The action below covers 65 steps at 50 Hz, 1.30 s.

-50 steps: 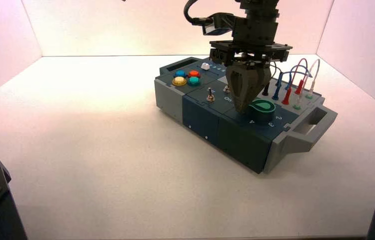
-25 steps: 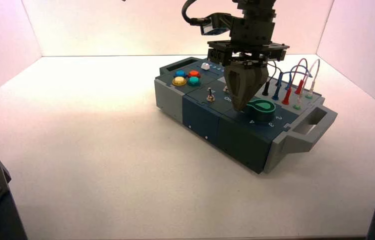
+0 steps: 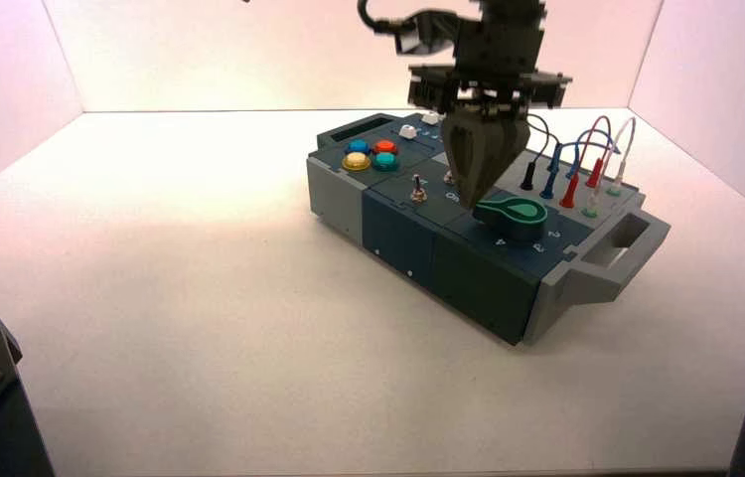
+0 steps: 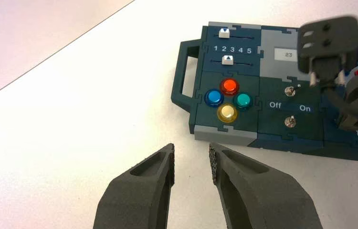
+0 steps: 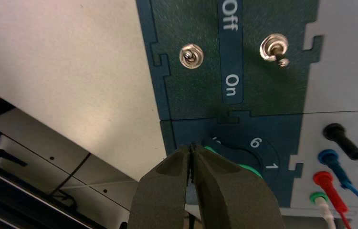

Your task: Turn the knob to position 5.

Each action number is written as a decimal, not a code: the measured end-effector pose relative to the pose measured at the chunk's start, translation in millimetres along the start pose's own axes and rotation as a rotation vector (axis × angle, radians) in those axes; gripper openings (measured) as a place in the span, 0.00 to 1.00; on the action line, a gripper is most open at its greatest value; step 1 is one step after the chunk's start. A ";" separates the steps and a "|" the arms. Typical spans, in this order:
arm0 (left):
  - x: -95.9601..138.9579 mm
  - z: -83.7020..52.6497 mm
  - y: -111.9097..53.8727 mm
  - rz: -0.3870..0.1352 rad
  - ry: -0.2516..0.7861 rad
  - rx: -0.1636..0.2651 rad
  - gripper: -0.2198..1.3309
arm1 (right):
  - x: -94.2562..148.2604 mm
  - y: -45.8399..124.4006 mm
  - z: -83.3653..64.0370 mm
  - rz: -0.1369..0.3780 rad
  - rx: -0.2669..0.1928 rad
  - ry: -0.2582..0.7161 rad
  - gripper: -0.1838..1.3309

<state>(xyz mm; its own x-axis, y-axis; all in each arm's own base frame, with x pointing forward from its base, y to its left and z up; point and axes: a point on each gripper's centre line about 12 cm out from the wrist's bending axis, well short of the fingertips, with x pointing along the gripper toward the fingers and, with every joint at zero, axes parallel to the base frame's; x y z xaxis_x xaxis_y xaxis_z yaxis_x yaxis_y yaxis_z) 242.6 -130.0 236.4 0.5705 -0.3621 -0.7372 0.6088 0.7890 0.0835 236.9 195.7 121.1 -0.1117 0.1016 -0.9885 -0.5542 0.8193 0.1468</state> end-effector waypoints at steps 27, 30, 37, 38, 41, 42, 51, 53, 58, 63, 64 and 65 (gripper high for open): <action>-2.6 1.4 0.4 0.005 -0.013 0.005 0.68 | -55.6 2.6 -2.8 -0.041 -0.054 -0.167 0.06; -3.0 1.6 0.4 0.005 -0.014 0.003 0.68 | -58.8 2.8 -3.4 -0.043 -0.057 -0.178 0.06; -4.7 2.2 0.4 0.007 -0.020 0.005 0.68 | -65.7 3.3 -5.1 -0.043 -0.058 -0.199 0.06; -4.7 2.2 0.4 0.007 -0.020 0.007 0.68 | -66.6 3.7 -5.4 -0.044 -0.061 -0.202 0.06; -6.4 2.8 0.4 0.008 -0.026 0.007 0.68 | -69.8 4.2 -5.7 -0.044 -0.062 -0.213 0.06; -6.8 3.0 0.4 0.008 -0.028 0.006 0.68 | -70.8 3.9 -5.7 -0.044 -0.061 -0.217 0.06; -12.9 5.7 0.7 0.015 -0.054 0.009 0.68 | -70.9 4.2 -9.9 -0.041 -0.060 -0.208 0.06; -13.8 6.2 0.7 0.016 -0.059 0.007 0.68 | -67.6 4.2 -12.9 -0.039 -0.058 -0.193 0.06; -15.5 6.9 0.8 0.018 -0.066 0.008 0.68 | -62.6 3.9 -17.2 -0.034 -0.054 -0.173 0.06; -15.7 6.5 0.6 0.017 -0.067 0.006 0.68 | -59.8 4.3 -21.0 -0.026 -0.047 -0.163 0.06; -15.7 6.5 0.6 0.017 -0.067 0.008 0.68 | -59.4 4.3 -21.4 -0.026 -0.046 -0.162 0.06; -15.7 6.5 0.6 0.017 -0.067 0.006 0.68 | -58.9 4.3 -22.2 -0.025 -0.045 -0.160 0.06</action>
<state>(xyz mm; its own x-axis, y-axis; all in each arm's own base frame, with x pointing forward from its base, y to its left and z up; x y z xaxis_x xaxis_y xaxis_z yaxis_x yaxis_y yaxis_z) 237.6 -127.1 252.4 0.6159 -0.3812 -0.6894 0.6022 0.7921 0.1000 222.8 180.7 180.8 0.0334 0.1735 -0.9843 -0.5923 0.7967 0.1203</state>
